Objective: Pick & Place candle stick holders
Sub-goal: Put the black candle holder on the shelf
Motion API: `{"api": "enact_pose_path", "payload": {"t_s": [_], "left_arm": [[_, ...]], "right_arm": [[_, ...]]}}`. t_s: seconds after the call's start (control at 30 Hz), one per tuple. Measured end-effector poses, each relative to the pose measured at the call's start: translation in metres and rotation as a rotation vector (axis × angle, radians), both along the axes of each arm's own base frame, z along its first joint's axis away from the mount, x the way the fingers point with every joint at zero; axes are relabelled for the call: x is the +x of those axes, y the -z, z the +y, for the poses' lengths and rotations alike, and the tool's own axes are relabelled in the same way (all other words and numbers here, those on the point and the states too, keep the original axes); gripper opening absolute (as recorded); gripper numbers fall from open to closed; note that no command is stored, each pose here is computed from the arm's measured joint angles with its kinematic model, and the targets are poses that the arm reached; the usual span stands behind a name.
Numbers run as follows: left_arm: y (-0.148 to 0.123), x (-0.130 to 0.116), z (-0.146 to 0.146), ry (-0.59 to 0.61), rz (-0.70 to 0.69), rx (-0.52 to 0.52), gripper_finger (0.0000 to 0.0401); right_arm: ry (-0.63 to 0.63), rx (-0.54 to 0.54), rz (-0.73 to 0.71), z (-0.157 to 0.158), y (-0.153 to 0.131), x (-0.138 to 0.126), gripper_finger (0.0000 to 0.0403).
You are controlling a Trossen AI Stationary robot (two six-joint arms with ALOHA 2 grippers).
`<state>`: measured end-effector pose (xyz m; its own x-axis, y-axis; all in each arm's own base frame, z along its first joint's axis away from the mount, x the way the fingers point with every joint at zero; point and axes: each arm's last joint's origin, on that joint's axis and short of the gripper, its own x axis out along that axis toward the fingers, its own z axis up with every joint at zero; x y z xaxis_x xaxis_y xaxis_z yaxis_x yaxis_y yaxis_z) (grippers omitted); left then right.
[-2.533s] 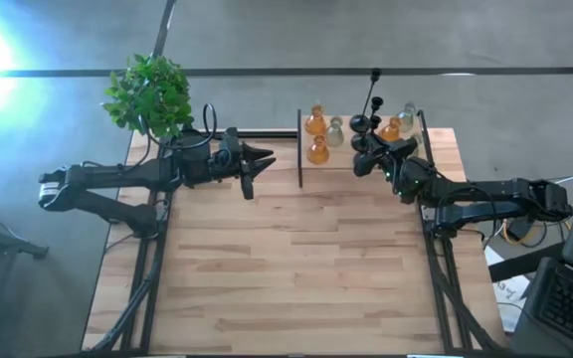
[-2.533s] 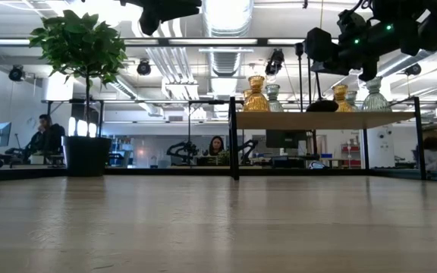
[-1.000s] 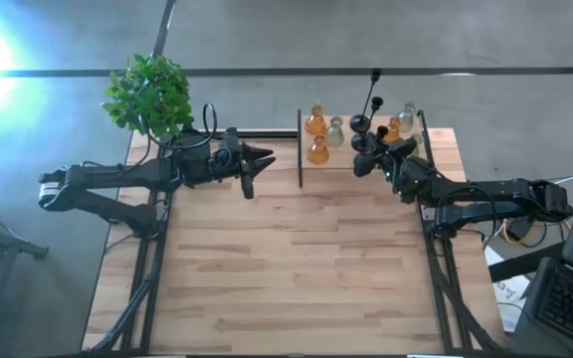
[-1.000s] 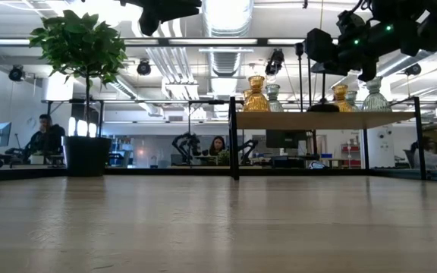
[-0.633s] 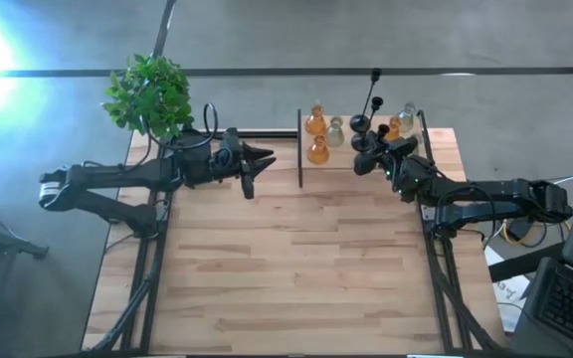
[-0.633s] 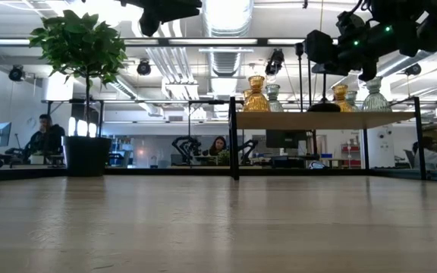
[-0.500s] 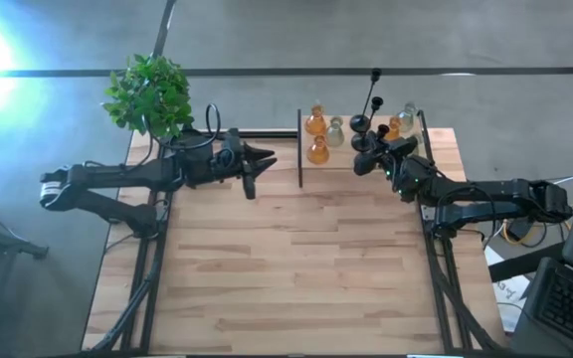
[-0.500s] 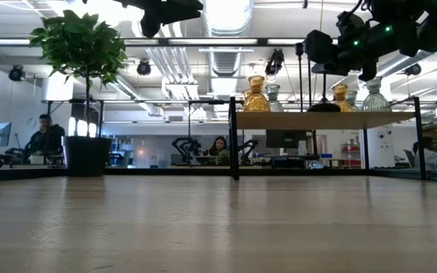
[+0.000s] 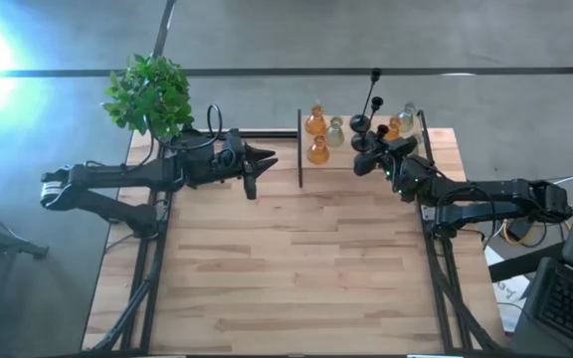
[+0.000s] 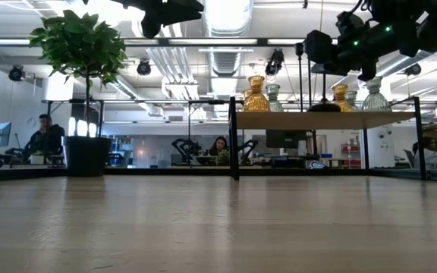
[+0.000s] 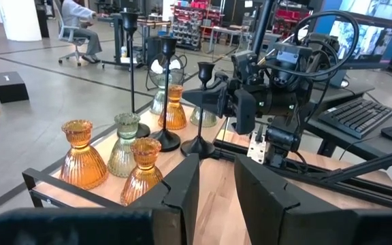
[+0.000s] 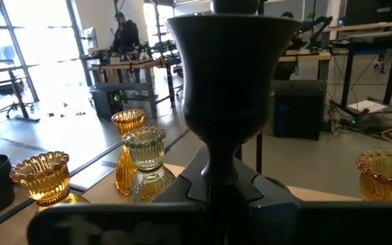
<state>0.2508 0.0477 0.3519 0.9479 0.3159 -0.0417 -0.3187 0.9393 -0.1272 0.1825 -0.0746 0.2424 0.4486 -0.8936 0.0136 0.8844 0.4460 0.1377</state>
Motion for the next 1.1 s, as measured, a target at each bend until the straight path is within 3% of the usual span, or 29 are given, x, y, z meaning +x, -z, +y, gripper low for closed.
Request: {"api": "enact_pose_path", "payload": {"t_s": [0.7, 1.1], "left_arm": [[-0.0007, 0.0, 0.0, 0.0, -0.008, 0.0, 0.0099], [-0.0007, 0.0, 0.0, 0.0, -0.008, 0.0, 0.0099]], "right_arm": [[-0.045, -0.015, 0.043, 0.0006, 0.001, 0.0013, 0.0012], [-0.043, -0.013, 0.049, 0.0004, 0.0016, 0.0013, 0.0102]]}}
